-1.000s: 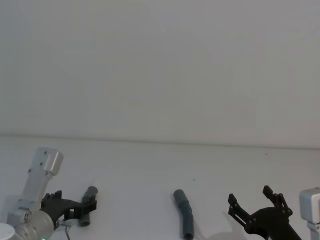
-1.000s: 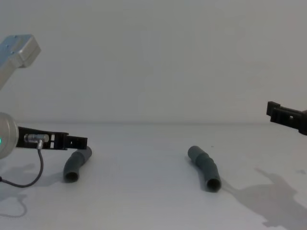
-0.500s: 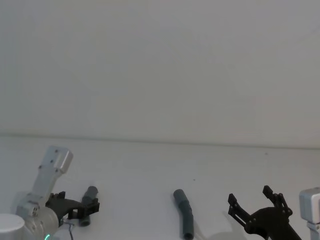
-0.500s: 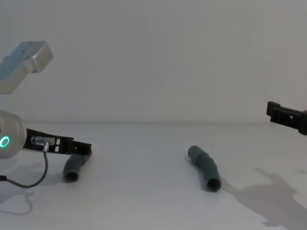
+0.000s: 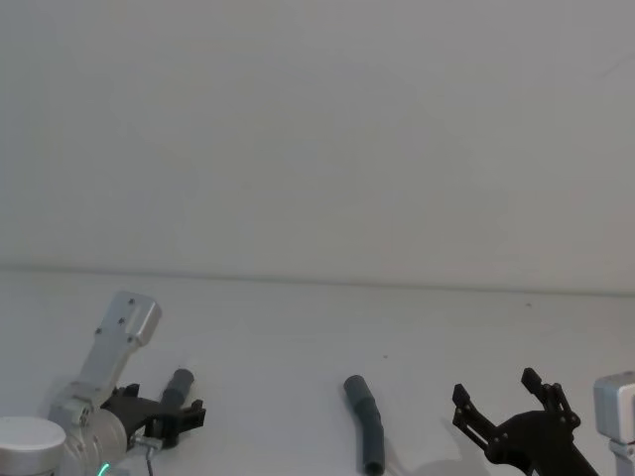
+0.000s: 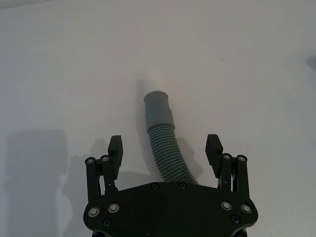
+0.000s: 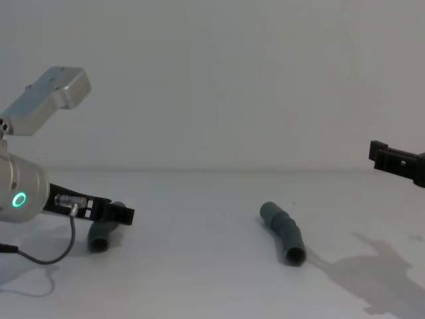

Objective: Use both hands to pick up one end of the pipe from the table, align the ends, and insert them.

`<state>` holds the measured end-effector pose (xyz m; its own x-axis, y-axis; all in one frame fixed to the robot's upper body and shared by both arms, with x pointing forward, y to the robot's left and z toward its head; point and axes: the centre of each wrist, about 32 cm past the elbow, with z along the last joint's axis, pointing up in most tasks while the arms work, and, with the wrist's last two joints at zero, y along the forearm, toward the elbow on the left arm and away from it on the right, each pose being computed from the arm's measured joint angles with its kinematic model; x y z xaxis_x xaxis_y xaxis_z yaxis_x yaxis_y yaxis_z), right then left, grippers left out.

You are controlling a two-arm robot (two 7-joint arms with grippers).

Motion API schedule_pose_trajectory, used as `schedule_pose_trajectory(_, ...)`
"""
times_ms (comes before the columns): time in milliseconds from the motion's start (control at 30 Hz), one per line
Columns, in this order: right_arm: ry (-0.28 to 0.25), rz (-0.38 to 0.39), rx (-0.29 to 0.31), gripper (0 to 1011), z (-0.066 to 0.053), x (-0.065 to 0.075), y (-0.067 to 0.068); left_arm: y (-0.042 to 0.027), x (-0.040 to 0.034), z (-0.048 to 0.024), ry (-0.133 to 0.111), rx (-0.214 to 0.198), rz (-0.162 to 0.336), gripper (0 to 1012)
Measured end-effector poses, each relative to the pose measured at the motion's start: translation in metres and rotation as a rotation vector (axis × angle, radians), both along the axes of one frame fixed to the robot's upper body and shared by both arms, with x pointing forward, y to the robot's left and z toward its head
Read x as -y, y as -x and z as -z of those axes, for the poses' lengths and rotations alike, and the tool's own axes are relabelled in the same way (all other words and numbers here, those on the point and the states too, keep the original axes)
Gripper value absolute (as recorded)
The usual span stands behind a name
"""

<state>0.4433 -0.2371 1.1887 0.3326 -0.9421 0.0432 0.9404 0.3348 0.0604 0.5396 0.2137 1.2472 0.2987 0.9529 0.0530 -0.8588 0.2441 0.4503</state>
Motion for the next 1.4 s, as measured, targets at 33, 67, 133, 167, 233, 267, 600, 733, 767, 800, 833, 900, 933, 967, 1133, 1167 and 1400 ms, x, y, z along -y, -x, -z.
schedule_pose_trajectory(33,0.0,0.0,0.0,1005,0.0,0.0,0.0,-0.0002,0.0001,0.0003,0.0,-0.001,0.001,1002)
schedule_pose_trajectory(67,0.0,0.0,0.0,1005,0.0,0.0,0.0,-0.0008,0.0007,0.0009,0.0,-0.003,0.002,1001)
schedule_pose_trajectory(133,0.0,0.0,0.0,1005,0.0,0.0,0.0,-0.0013,0.0013,0.0016,0.0,-0.005,0.002,1002)
schedule_pose_trajectory(167,0.0,0.0,0.0,1005,0.0,0.0,0.0,-0.0017,0.0017,0.0024,0.0,-0.008,0.003,1002)
schedule_pose_trajectory(233,0.0,0.0,0.0,1005,0.0,0.0,0.0,-0.0021,0.0022,0.0031,0.0,-0.01,0.004,1002)
schedule_pose_trajectory(267,0.0,0.0,0.0,1005,0.0,0.0,0.0,-0.0026,0.0026,0.0036,0.001,-0.01,0.004,1002)
schedule_pose_trajectory(600,0.0,0.0,0.0,1005,0.0,0.0,0.0,-0.0057,0.005,0.0075,0.006,-0.009,0.006,1002)
schedule_pose_trajectory(733,0.0,0.0,0.0,1005,0.0,0.0,0.0,-0.0069,0.0059,0.0089,0.008,-0.007,0.006,1002)
schedule_pose_trajectory(767,0.0,0.0,0.0,1005,0.0,0.0,0.0,-0.0071,0.006,0.009,0.008,-0.007,0.006,1002)
schedule_pose_trajectory(800,0.0,0.0,0.0,1005,0.0,0.0,0.0,-0.0073,0.0063,0.0093,0.009,-0.006,0.007,1002)
schedule_pose_trajectory(833,0.0,0.0,0.0,1005,0.0,0.0,0.0,-0.0077,0.0066,0.01,0.009,-0.006,0.007,1002)
schedule_pose_trajectory(900,0.0,0.0,0.0,1005,0.0,0.0,0.0,-0.0082,0.0071,0.0105,0.011,-0.005,0.007,1002)
schedule_pose_trajectory(933,0.0,0.0,0.0,1005,0.0,0.0,0.0,-0.0083,0.0073,0.0107,0.011,-0.004,0.007,1002)
schedule_pose_trajectory(967,0.0,0.0,0.0,1005,0.0,0.0,0.0,-0.0086,0.0076,0.0109,0.012,-0.004,0.007,1002)
schedule_pose_trajectory(1133,0.0,0.0,0.0,1005,0.0,0.0,0.0,-0.0092,0.0081,0.0116,0.014,-0.002,0.007,1002)
schedule_pose_trajectory(1167,0.0,0.0,0.0,1005,0.0,0.0,0.0,-0.0093,0.0081,0.0117,0.014,-0.003,0.007,1002)
schedule_pose_trajectory(1400,0.0,0.0,0.0,1005,0.0,0.0,0.0,-0.0094,0.0081,0.0119,0.016,-0.002,0.006,1001)
